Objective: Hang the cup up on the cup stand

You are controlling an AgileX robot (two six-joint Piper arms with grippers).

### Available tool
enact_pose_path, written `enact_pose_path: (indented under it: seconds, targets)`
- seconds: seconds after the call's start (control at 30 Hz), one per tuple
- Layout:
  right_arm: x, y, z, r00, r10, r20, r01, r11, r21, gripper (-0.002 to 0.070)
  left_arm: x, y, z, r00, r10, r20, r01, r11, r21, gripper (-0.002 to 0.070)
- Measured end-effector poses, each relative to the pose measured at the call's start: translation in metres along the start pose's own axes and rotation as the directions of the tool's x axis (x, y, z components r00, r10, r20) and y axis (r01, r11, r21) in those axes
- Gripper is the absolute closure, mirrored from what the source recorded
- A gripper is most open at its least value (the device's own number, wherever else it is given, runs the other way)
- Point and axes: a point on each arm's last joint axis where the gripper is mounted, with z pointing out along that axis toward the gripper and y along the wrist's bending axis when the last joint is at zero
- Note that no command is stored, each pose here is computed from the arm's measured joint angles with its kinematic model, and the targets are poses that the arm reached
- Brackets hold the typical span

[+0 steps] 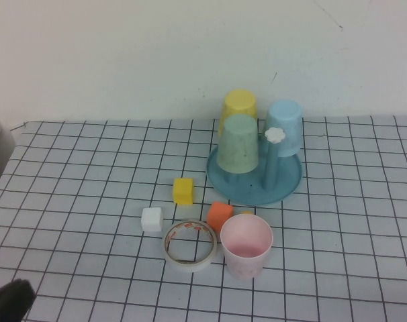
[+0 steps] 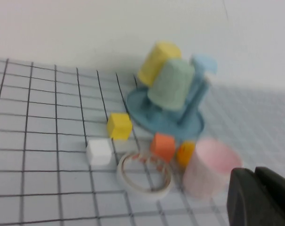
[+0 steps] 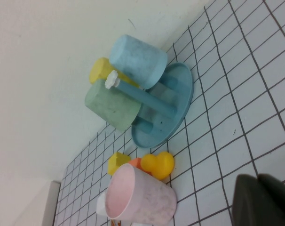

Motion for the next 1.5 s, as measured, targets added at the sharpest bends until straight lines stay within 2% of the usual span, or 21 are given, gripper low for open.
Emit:
enact_pose_path:
  seconds: [0.1,0.2,0.3,0.5,0.57,0.7,0.83,0.97,1.03,1.13,1.2,1.3,1.37,1.5]
  targets:
    - [0.000,0.000,0.000,1.000,0.001,0.000,-0.001,1.000,-0.001,0.0678,-0.027,-0.014,0.007,0.965,0.215,-0.149,-0.212,0.977,0.033,0.0676]
    - [0.000,0.000,0.000,1.000,0.005,-0.001,-0.005,1.000,-0.003,0.0678,-0.054,-0.022,0.022,0.897,0.358,-0.259,-0.352,0.933,0.072,0.0676]
    - [0.000,0.000,0.000,1.000,0.005,-0.001,-0.005,1.000,-0.003,0.0678,-0.080,-0.025,0.039,0.834,0.448,-0.323,-0.440,0.892,0.101,0.0676]
    - [0.000,0.000,0.000,1.000,0.001,-0.005,-0.001,1.000,-0.002,0.0678,-0.101,-0.021,0.088,0.665,0.565,-0.489,-0.537,0.816,0.213,0.0676]
    - [0.001,0.000,0.000,1.000,-0.022,-0.010,0.022,1.000,-0.002,0.0678,-0.096,-0.026,0.114,0.532,0.602,-0.595,-0.553,0.780,0.294,0.0676]
    - [0.001,0.000,0.000,0.999,-0.040,-0.013,0.040,0.999,-0.001,0.0678,-0.082,-0.038,0.144,0.372,0.618,-0.692,-0.571,0.740,0.355,0.0676]
    - [0.001,0.000,0.000,0.999,-0.042,-0.015,0.042,0.999,-0.001,0.0678,-0.069,-0.058,0.172,0.294,0.634,-0.715,-0.595,0.707,0.382,0.0676]
    - [0.002,0.000,0.000,0.999,-0.044,-0.019,0.044,0.999,0.000,0.0678,-0.062,-0.078,0.201,0.290,0.629,-0.721,-0.599,0.707,0.376,0.0676]
    - [0.002,0.000,0.000,0.999,-0.044,-0.021,0.044,0.999,0.000,0.0678,-0.059,-0.084,0.217,0.294,0.620,-0.727,-0.591,0.716,0.372,0.0653]
    - [0.002,0.000,0.000,0.999,-0.046,-0.021,0.046,0.999,0.000,0.0678,-0.052,-0.088,0.242,0.291,0.604,-0.742,-0.573,0.731,0.370,0.0557]
    - [0.002,0.000,0.000,0.999,-0.046,-0.021,0.046,0.999,0.000,0.0678,-0.047,-0.091,0.257,0.296,0.588,-0.752,-0.552,0.748,0.368,0.0452]
    - [0.002,0.000,0.000,0.999,-0.046,-0.022,0.046,0.999,0.000,0.0678,-0.040,-0.093,0.276,0.301,0.569,-0.765,-0.530,0.767,0.362,0.0334]
    - [0.002,0.000,0.000,0.999,-0.046,-0.022,0.046,0.999,0.000,0.0678,-0.033,-0.094,0.290,0.304,0.552,-0.776,-0.515,0.781,0.354,0.0287]
    - [0.002,0.000,0.000,0.999,-0.046,-0.022,0.046,0.999,0.000,0.0678,-0.016,-0.091,0.314,0.295,0.517,-0.803,-0.497,0.801,0.333,0.0258]
